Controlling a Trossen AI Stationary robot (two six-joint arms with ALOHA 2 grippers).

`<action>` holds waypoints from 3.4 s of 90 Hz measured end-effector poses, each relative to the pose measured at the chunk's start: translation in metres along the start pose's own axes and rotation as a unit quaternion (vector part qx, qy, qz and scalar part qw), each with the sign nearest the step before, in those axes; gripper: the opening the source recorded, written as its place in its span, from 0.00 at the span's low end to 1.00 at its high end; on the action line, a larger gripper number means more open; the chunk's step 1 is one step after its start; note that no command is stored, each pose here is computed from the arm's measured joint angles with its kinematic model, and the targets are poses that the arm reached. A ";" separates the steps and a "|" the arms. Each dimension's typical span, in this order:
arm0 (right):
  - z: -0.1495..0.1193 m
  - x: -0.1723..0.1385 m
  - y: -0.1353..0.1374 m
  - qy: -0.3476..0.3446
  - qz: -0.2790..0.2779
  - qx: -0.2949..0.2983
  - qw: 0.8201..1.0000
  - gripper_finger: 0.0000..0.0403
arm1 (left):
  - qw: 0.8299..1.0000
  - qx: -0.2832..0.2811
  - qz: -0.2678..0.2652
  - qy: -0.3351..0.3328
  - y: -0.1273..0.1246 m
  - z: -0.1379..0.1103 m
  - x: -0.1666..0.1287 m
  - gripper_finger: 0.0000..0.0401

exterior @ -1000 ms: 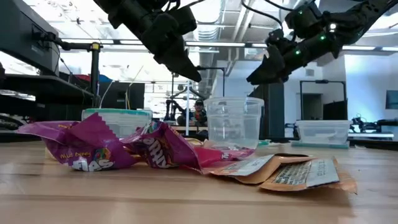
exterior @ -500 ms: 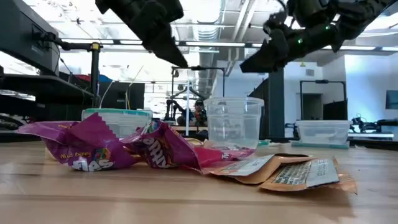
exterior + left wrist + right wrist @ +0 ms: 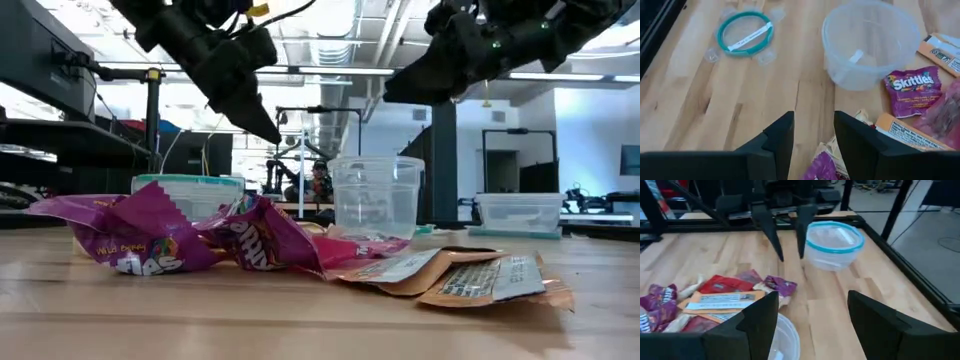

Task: Sort candy
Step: Put the small round transparent bin on top of its lid, then open the big round transparent bin

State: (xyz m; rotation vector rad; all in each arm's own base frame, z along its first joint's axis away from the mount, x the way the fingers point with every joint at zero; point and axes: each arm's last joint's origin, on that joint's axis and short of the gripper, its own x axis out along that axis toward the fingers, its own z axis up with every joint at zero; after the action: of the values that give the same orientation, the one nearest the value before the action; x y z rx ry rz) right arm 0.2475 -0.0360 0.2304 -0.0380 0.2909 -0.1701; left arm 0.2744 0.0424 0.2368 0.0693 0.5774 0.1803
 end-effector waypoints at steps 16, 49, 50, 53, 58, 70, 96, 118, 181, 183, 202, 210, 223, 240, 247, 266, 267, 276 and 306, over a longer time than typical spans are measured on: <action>0.001 0.000 -0.002 -0.003 -0.011 0.001 1.000 0.55 | 0.999 -0.016 0.017 -0.041 0.010 -0.001 -0.024 0.32; -0.001 0.000 -0.004 0.003 -0.013 0.002 1.000 0.55 | 0.998 -0.020 -0.036 -0.037 0.011 0.003 -0.053 0.32; -0.001 0.000 -0.004 0.003 -0.014 0.002 1.000 0.55 | 0.999 -0.021 -0.035 -0.036 0.011 0.003 -0.053 0.32; -0.001 0.000 -0.004 0.003 -0.014 0.002 1.000 0.55 | 0.999 -0.023 -0.030 -0.034 0.012 0.003 -0.054 0.32; -0.001 0.000 -0.004 0.003 -0.014 0.003 1.000 0.55 | 0.999 -0.025 -0.009 -0.033 0.014 0.002 -0.057 0.32; -0.002 0.000 -0.001 0.012 -0.008 0.001 1.000 0.55 | 0.998 -0.040 0.047 0.003 0.025 -0.005 -0.057 0.32; -0.016 0.014 0.000 0.043 -0.008 0.029 0.999 0.55 | 0.990 -0.072 0.087 0.087 0.046 -0.024 -0.059 0.32; -0.034 0.034 0.006 0.068 -0.002 0.058 0.996 0.55 | 0.984 -0.093 0.106 0.110 0.056 -0.033 -0.060 0.32; -0.031 0.074 0.016 0.304 -0.010 0.088 0.948 0.55 | 0.980 -0.111 0.112 0.123 0.057 -0.048 -0.055 0.32; -0.031 0.077 0.016 0.313 -0.010 0.086 0.946 0.55 | 0.980 -0.109 0.112 0.123 0.057 -0.048 -0.055 0.32; -0.024 0.092 0.011 0.368 -0.012 0.066 0.928 0.23 | 0.982 -0.095 0.110 0.124 0.057 -0.048 -0.055 0.32; -0.016 0.093 0.004 0.378 -0.010 0.048 0.925 0.05 | 0.982 -0.093 0.109 0.124 0.057 -0.048 -0.055 0.32; 0.017 0.081 -0.028 0.368 -0.031 0.044 0.928 0.02 | 0.982 -0.093 0.109 0.123 0.057 -0.048 -0.055 0.32; 0.036 0.052 -0.105 0.348 -0.096 0.085 0.929 0.01 | 0.982 -0.093 0.109 0.123 0.057 -0.048 -0.055 0.32; 0.022 0.048 -0.132 0.356 -0.098 0.122 0.921 0.01 | 0.982 -0.093 0.108 0.123 0.057 -0.048 -0.055 0.32; -0.010 0.062 -0.154 0.391 -0.080 0.160 0.903 0.00 | 0.983 -0.090 0.106 0.120 0.056 -0.047 -0.054 0.32; -0.011 0.063 -0.154 0.392 -0.079 0.160 0.902 0.00 | 0.983 -0.090 0.106 0.120 0.056 -0.047 -0.054 0.32; -0.019 0.068 -0.155 0.401 -0.076 0.171 0.897 0.01 | 0.983 -0.090 0.106 0.120 0.056 -0.047 -0.054 0.32; -0.006 0.058 -0.161 0.375 -0.100 0.176 0.905 0.29 | 0.984 -0.086 0.106 0.115 0.056 -0.046 -0.054 0.32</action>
State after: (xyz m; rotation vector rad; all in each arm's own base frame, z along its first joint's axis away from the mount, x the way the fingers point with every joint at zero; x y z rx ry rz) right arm 0.2746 -0.2048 0.2180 0.3689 1.0246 -0.4404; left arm 0.1962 0.0879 0.2337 -0.0586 0.7831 0.4493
